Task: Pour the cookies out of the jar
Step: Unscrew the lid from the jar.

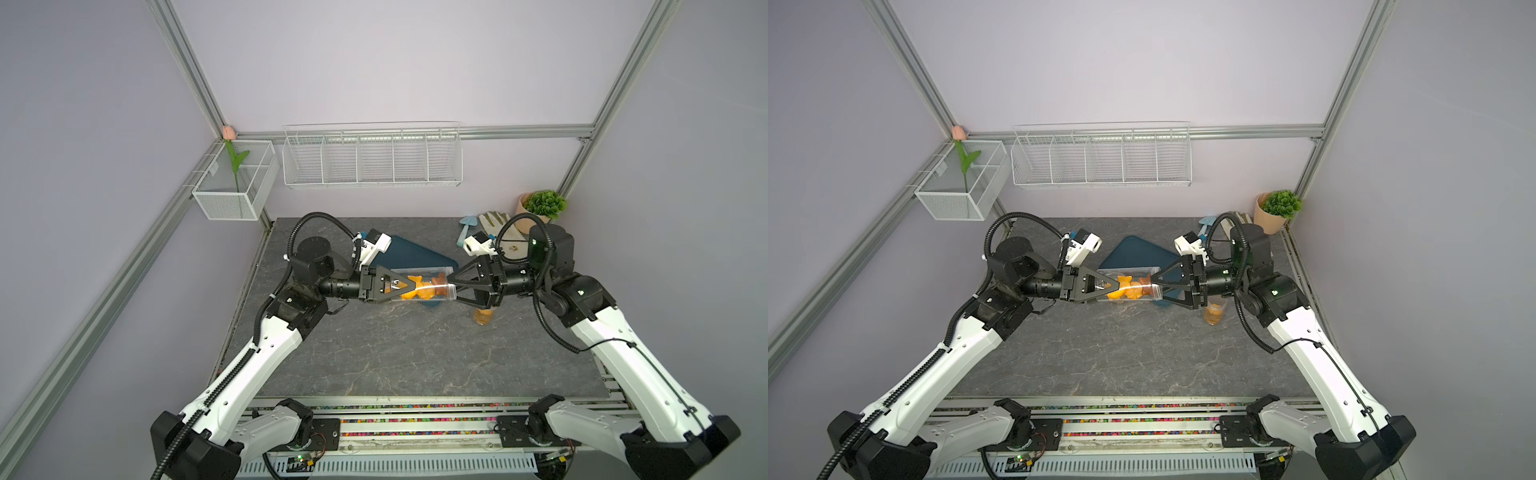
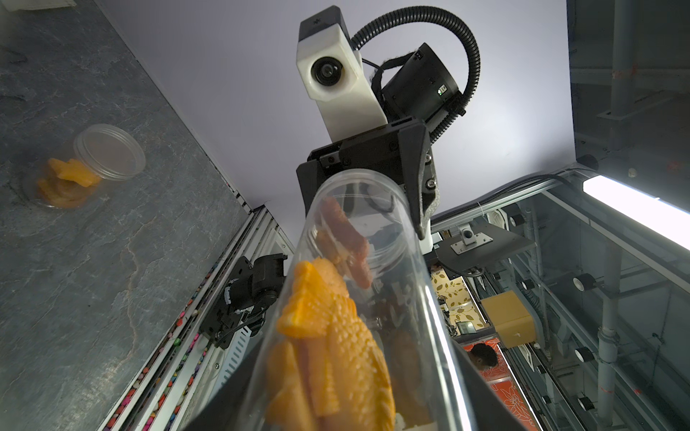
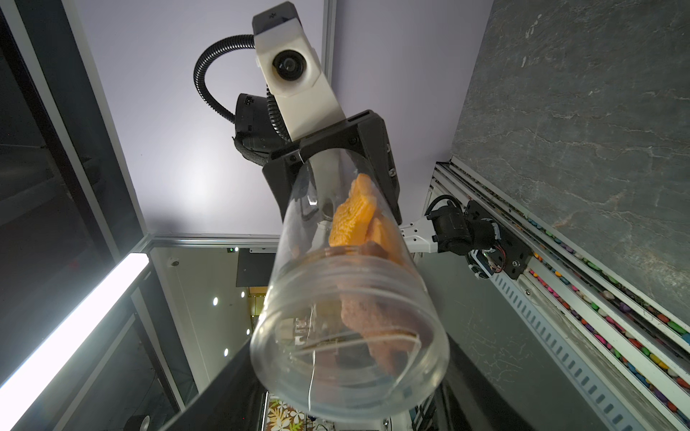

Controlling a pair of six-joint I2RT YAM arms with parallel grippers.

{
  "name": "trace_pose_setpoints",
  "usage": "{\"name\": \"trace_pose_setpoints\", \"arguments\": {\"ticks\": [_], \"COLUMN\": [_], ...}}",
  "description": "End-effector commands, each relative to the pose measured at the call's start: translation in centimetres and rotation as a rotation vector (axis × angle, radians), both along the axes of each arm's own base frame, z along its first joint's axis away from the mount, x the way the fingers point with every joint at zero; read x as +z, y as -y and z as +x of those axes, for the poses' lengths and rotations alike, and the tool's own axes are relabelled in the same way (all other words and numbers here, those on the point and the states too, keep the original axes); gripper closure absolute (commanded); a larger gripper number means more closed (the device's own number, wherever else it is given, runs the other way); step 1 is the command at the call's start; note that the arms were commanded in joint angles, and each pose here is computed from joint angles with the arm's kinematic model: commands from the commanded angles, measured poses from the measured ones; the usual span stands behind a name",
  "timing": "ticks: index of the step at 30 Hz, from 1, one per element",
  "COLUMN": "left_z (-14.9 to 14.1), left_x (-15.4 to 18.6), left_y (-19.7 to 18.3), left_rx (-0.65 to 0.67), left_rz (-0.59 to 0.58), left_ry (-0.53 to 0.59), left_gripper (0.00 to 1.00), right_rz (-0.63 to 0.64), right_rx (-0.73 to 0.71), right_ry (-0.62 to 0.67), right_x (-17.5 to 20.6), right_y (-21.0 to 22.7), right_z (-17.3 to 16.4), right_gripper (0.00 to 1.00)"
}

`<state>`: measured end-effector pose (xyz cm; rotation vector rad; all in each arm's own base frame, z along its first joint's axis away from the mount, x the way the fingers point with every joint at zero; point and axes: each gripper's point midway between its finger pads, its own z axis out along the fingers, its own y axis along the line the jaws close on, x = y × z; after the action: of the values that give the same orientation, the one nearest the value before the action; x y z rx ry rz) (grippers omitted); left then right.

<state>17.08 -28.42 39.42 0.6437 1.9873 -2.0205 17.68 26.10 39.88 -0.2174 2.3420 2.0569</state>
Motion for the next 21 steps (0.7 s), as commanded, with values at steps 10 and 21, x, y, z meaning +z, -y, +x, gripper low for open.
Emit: {"name": "trace_pose_setpoints", "arguments": {"ticks": [10,21], "left_z": [-0.07,0.17], "left_x": [-0.30,-0.33], "left_y": [-0.22,-0.07], "left_rx": [0.013,0.010], "left_rz": [0.012,0.006], "left_ry": [-0.035,-0.053], "left_gripper": [0.44,0.44], "right_rz": [0.043,0.020], "right_rx": [0.035,0.002], "right_ry": [0.300,0.625], "right_x": [2.10,1.51], "right_y": [0.61,1.07], "right_z": [-1.70,-1.25], "right_gripper": [0.34,0.33]}}
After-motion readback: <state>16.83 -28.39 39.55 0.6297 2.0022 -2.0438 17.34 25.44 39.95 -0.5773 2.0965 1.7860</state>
